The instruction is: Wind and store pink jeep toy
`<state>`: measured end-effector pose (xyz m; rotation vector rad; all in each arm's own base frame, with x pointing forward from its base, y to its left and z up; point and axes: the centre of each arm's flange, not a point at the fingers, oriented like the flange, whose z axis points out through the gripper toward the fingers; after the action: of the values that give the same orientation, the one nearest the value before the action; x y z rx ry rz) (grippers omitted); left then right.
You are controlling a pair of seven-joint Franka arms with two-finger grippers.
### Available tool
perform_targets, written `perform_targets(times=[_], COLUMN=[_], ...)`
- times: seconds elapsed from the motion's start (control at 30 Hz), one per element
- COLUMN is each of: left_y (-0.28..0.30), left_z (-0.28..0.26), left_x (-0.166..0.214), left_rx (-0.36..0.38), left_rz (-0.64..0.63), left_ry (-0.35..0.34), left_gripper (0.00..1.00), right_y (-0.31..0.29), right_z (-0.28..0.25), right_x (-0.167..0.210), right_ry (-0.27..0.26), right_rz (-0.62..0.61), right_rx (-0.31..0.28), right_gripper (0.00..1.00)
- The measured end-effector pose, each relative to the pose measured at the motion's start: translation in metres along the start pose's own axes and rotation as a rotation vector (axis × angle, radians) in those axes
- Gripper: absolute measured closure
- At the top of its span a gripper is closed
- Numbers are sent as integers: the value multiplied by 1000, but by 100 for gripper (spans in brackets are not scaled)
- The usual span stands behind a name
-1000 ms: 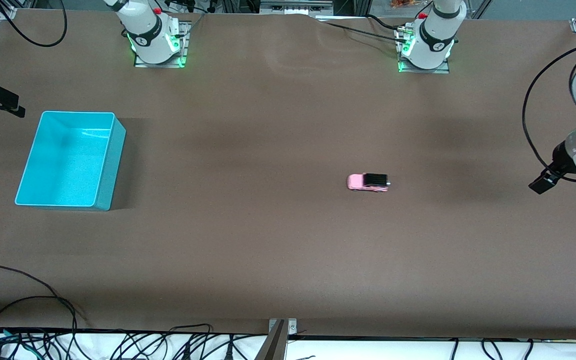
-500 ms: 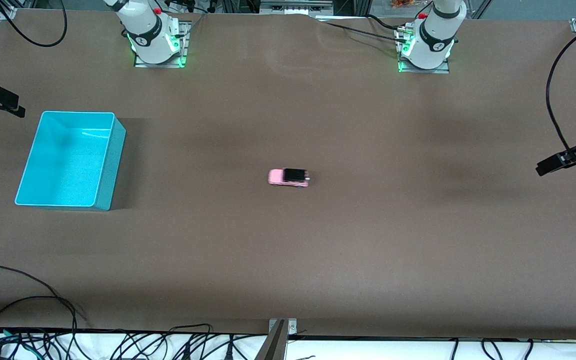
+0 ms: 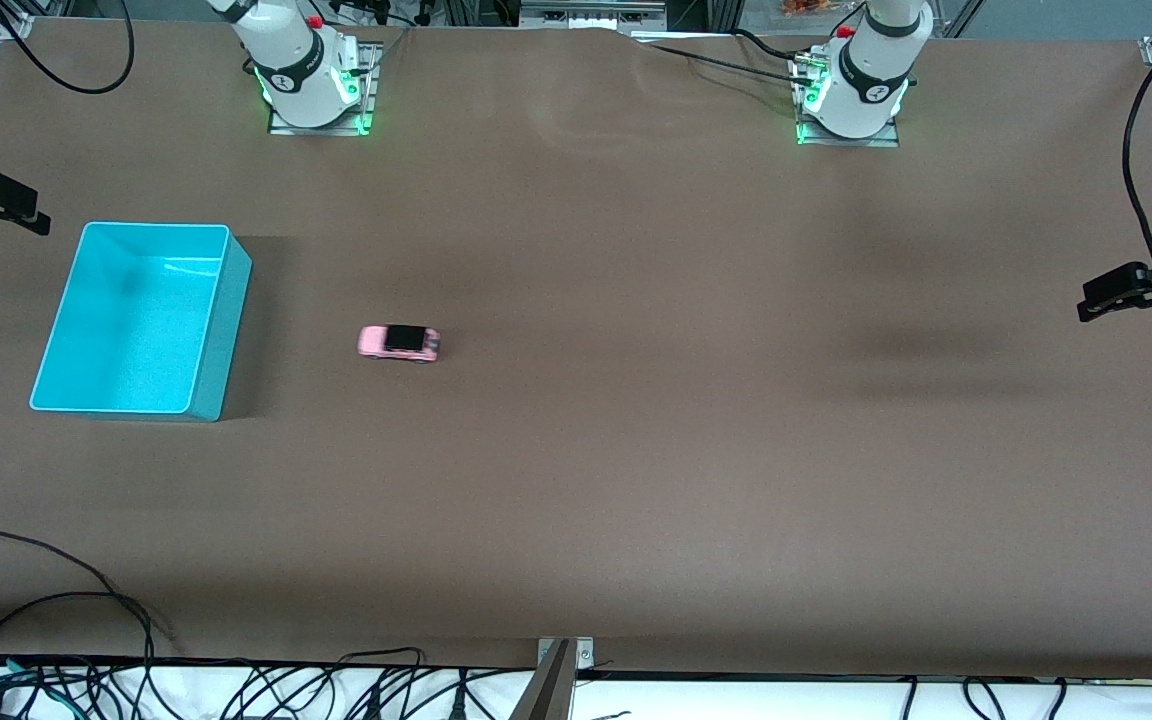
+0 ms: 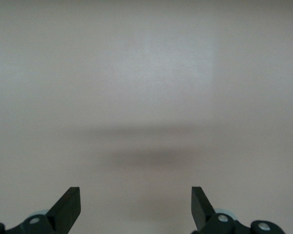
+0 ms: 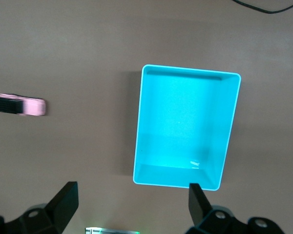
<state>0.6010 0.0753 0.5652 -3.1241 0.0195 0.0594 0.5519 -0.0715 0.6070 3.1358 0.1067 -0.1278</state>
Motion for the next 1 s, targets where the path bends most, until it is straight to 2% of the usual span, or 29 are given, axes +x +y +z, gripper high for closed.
perform_targets(times=[1.0], left_y=[13], left_z=[7], left_x=[-3], left_rx=[-15], left_rz=[41], left_ry=[-25], left_gripper=[0], right_y=[0], right_z=[0], right_x=[0], right_ry=[0], right_rz=[0], right_rx=[0], right_gripper=[0])
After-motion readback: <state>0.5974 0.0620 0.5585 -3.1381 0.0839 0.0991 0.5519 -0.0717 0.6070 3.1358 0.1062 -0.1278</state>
